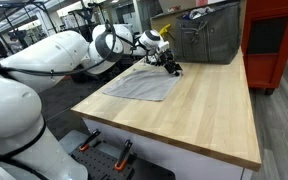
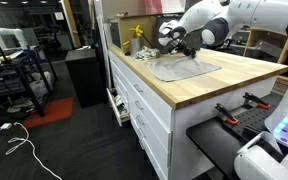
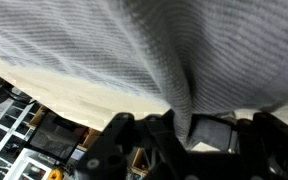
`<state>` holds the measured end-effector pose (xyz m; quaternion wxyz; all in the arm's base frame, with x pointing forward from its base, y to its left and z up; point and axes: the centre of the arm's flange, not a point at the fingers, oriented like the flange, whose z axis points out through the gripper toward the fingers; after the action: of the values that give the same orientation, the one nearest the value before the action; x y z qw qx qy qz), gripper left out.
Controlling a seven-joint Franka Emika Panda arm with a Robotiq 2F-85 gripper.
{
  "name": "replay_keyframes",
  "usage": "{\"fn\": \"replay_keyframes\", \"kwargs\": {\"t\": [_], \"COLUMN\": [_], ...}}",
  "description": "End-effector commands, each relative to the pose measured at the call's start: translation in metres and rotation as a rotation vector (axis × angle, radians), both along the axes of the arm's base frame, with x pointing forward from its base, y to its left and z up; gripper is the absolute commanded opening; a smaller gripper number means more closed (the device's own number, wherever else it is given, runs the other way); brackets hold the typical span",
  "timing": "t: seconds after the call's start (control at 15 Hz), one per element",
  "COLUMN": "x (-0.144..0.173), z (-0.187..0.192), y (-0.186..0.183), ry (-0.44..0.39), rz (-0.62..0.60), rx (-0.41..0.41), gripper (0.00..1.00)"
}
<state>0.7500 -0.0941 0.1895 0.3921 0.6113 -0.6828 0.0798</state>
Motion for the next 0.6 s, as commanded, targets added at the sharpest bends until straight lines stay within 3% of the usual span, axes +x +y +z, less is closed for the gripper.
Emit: {"fn": "replay_keyframes", "kwargs": {"t": [0.0, 0.27, 0.33, 0.4, 0.53], "x": [0.0000, 0.0000, -0.0018, -0.0039, -0.0077], "z": [-0.0001, 0.0000, 0.0006, 0.0026, 0.0056], "y": [-0.0001, 0.0002, 0.0014, 0.0045, 0.0094], "ry": [0.000, 0.000, 0.006, 0.002, 0.000], "rz": [0.000, 0.000, 0.000, -0.010, -0.021], "rx": [0.000, 0.000, 0.002, -0.004, -0.018], "gripper": [0.00, 0.00, 0.25, 0.26, 0.40]}}
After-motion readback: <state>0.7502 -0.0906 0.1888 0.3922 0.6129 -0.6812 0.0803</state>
